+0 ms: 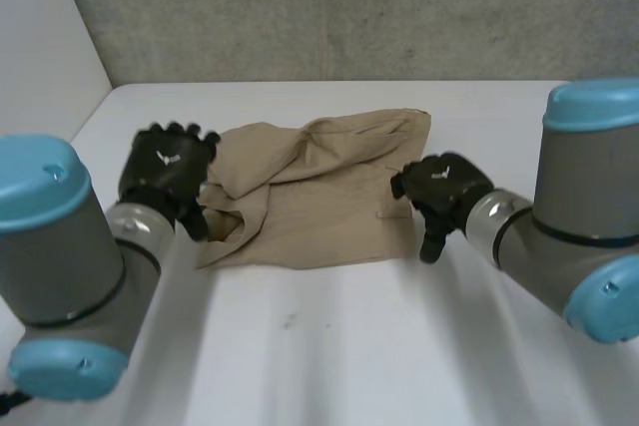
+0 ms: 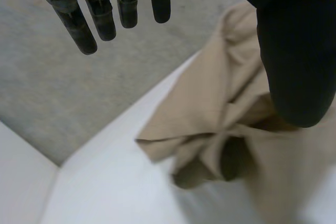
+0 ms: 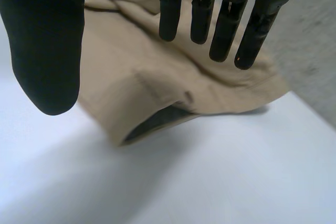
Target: Fold the shorts.
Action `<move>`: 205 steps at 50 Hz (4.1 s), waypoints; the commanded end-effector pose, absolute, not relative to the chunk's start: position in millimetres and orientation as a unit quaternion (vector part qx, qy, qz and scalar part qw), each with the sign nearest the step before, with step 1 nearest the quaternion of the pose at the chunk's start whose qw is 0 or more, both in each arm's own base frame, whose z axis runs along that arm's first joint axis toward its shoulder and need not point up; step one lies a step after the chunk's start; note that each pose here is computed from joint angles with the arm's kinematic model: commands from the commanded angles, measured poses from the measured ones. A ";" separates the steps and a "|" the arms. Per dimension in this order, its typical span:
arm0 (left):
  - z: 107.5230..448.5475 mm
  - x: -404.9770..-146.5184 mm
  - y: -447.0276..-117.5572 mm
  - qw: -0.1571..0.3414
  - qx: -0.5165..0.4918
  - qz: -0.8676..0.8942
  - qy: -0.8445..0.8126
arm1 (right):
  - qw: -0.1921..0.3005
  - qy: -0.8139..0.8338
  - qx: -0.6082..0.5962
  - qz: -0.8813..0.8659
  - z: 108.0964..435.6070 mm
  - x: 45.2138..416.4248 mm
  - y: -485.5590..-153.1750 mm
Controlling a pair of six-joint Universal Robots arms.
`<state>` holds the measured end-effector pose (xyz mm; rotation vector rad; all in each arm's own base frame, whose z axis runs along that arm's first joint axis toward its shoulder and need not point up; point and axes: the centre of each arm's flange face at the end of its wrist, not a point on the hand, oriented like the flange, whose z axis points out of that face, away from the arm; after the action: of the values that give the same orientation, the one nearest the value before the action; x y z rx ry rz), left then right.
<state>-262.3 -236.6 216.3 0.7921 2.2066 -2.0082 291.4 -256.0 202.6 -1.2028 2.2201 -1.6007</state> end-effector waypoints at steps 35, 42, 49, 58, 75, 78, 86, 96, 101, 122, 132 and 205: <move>146.1 -220.1 -344.2 0.132 0.164 -0.602 0.770 | 0.113 0.729 -0.392 -0.549 122.9 322.4 -302.4; 139.0 -213.4 -350.2 0.152 0.170 -0.600 0.767 | 0.099 0.733 -0.386 -0.551 118.0 323.5 -308.3; 139.8 -206.5 -352.2 0.157 0.164 -0.597 0.769 | 0.096 0.734 -0.385 -0.550 116.1 323.8 -309.0; 169.2 -196.4 -341.0 0.153 0.152 -0.613 0.760 | 0.094 0.733 -0.383 -0.554 121.6 322.8 -309.1; 205.5 -192.5 -274.5 0.021 0.247 -0.632 0.734 | 0.093 0.726 -0.374 -0.569 154.5 315.9 -301.0; 200.4 -188.0 -274.7 0.021 0.248 -0.623 0.742 | 0.095 0.734 -0.375 -0.558 152.9 312.5 -297.3; 176.0 -184.4 -281.5 0.012 0.259 -0.586 0.768 | 0.095 0.739 -0.380 -0.548 146.5 312.1 -293.5; 145.2 -184.1 -293.3 0.045 0.316 -0.549 0.773 | 0.098 0.740 -0.384 -0.543 143.5 312.7 -289.7; 135.7 -185.4 -300.5 0.055 0.331 -0.544 0.769 | 0.098 0.741 -0.385 -0.541 142.4 312.3 -288.9; 119.4 -195.4 -330.8 0.059 0.336 -0.564 0.752 | 0.094 0.748 -0.381 -0.535 138.5 307.6 -288.5; 122.8 -200.2 -331.7 0.055 0.340 -0.570 0.746 | 0.092 0.749 -0.376 -0.538 140.8 306.6 -289.4; 162.1 -205.8 -293.5 -0.022 0.296 -0.558 0.775 | 0.109 0.736 -0.334 -0.578 176.0 314.6 -307.2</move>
<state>-206.2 -307.4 174.8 0.8905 2.4152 -1.8233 325.5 -321.7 160.6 -1.0288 2.1399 -1.7401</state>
